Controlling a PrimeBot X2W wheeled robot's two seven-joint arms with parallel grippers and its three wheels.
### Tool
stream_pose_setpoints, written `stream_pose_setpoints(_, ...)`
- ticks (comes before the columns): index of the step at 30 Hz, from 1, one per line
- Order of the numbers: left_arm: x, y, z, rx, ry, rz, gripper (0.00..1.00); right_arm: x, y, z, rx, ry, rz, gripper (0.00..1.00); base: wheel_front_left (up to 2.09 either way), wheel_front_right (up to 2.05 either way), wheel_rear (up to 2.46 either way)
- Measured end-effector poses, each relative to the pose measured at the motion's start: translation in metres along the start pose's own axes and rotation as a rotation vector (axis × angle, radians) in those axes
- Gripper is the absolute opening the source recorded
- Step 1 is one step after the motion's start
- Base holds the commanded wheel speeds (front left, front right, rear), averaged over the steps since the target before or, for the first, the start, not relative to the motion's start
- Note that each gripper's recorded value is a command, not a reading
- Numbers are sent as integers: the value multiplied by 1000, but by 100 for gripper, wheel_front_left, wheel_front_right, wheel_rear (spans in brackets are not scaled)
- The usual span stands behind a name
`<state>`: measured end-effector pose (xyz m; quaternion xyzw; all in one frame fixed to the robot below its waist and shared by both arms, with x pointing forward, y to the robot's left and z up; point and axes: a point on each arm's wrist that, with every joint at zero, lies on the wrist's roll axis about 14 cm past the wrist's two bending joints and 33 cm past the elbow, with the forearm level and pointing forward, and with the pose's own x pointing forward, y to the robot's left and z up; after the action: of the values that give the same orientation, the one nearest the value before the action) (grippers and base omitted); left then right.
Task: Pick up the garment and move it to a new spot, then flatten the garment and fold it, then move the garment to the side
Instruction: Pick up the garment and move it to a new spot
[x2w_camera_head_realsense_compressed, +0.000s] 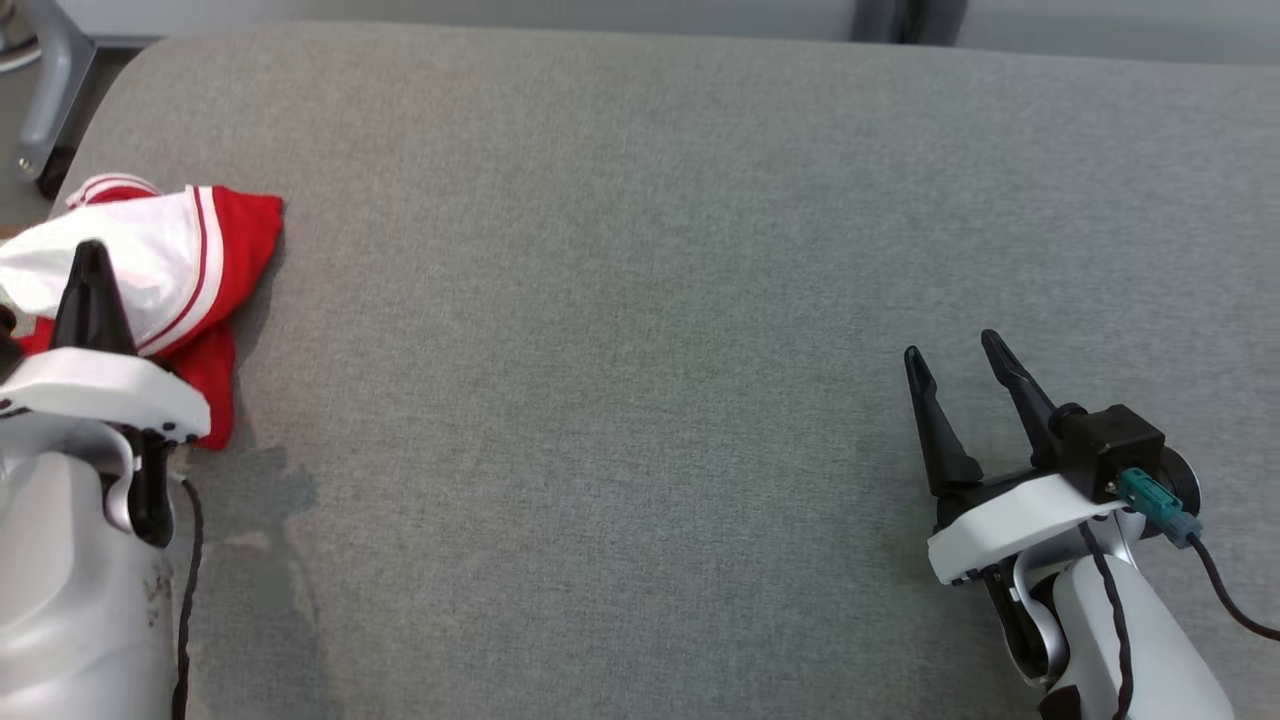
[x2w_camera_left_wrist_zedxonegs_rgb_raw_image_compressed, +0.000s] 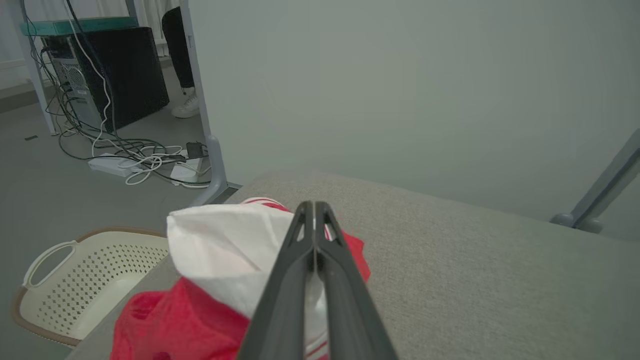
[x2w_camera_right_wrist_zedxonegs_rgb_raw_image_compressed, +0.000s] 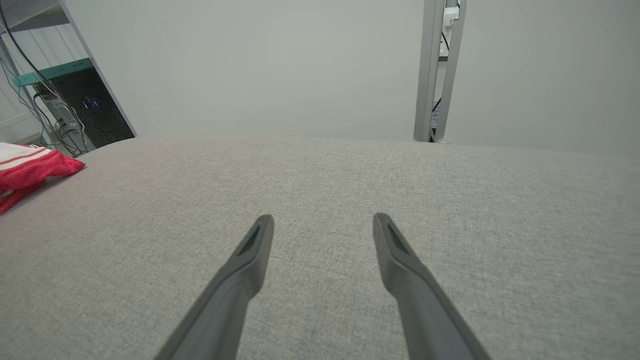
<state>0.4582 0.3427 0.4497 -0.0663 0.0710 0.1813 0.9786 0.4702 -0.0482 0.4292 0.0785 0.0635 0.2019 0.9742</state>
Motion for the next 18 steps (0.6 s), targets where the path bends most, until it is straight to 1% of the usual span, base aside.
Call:
stream_pose_setpoints(3,2,-32,25,24,-71,-90,0,-7,-4,13,3,-28,-21,100,0,0,0)
stream_pose_setpoints(5,2,-61,36,38,-104,-168,0,-14,-8,18,14,-38,-39,100,0,0,0)
stream_pose_setpoints(6,2,-79,40,37,-118,-210,0,-18,-10,19,22,-43,-48,100,0,0,0)
stream_pose_setpoints(9,-6,-145,53,9,-159,-365,0,-28,-19,27,27,-61,-82,100,0,0,0)
stream_pose_setpoints(11,-15,-187,57,-2,-175,-472,0,-37,-27,26,26,-57,-109,100,0,0,0)
stream_pose_setpoints(16,-49,-273,47,-7,-158,-723,0,-54,-48,27,21,-59,-177,100,0,0,0)
stream_pose_setpoints(18,-69,-307,44,-30,-149,-836,0,-59,-55,27,17,-58,-198,100,0,0,0)
